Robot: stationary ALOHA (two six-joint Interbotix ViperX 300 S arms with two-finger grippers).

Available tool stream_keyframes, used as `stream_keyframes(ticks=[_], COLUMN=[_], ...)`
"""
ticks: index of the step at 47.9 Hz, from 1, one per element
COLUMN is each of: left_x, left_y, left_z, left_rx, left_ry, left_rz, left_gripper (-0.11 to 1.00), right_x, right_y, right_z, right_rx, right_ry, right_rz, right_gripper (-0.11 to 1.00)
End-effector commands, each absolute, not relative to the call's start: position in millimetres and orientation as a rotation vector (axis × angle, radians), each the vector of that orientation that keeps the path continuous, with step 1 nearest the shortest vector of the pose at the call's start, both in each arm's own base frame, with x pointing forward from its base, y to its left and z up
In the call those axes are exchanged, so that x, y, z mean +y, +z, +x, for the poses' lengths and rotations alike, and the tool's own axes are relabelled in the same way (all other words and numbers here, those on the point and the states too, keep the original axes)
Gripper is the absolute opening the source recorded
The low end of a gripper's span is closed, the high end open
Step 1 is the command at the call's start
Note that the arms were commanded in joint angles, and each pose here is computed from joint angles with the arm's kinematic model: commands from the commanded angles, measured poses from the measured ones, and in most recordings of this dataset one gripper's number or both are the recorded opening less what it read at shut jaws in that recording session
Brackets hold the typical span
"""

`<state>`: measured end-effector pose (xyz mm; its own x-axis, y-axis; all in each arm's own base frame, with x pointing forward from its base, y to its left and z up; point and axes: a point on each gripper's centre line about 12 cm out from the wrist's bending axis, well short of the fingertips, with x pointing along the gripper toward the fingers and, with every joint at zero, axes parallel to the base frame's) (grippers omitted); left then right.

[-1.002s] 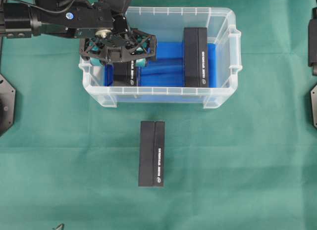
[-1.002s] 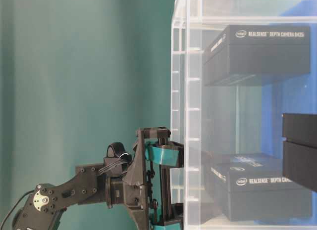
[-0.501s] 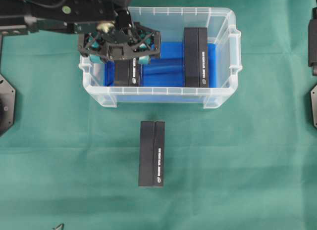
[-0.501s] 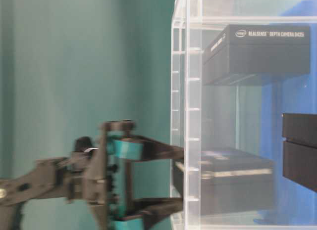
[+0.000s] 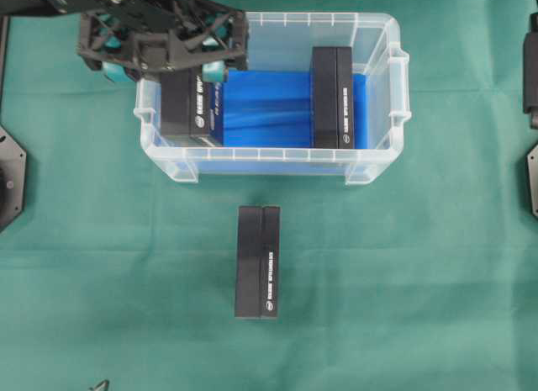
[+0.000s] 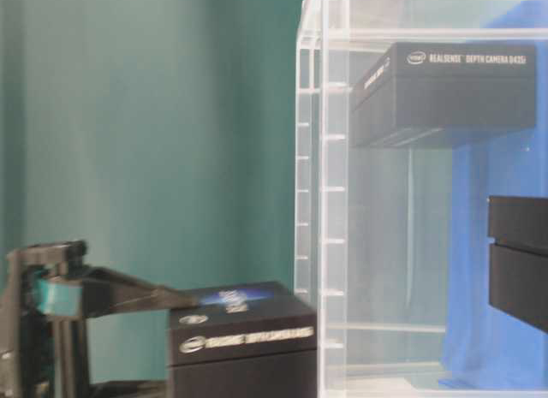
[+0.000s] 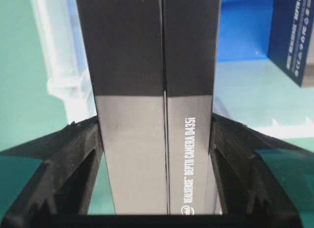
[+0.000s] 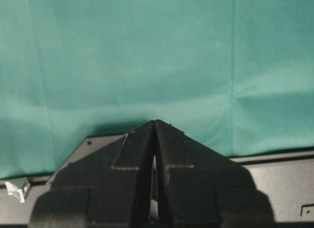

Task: Take the box out of the case with the left arm.
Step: 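Lift the left box up out of the case with left gripper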

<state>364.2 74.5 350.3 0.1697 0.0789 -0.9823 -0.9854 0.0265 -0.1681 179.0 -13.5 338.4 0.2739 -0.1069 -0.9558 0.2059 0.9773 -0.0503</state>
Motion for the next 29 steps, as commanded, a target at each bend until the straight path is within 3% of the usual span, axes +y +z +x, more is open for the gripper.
stream_keyframes(ticks=[1, 29], left_x=[71.3, 72.4], left_y=[379.5, 388.3], left_z=[357.5, 357.0], left_rx=[0.978, 0.965], left_ry=[1.060, 1.058], left_rz=[-1.229, -1.237], left_gripper=[0.60, 0.60], right_x=[-13.5, -14.2], right_y=[342.4, 342.6], right_z=[179.8, 180.2], right_rx=[1.260, 1.255], right_ry=[-0.210, -0.213], right_rz=[0.092, 0.091], right_gripper=[0.01, 0.01])
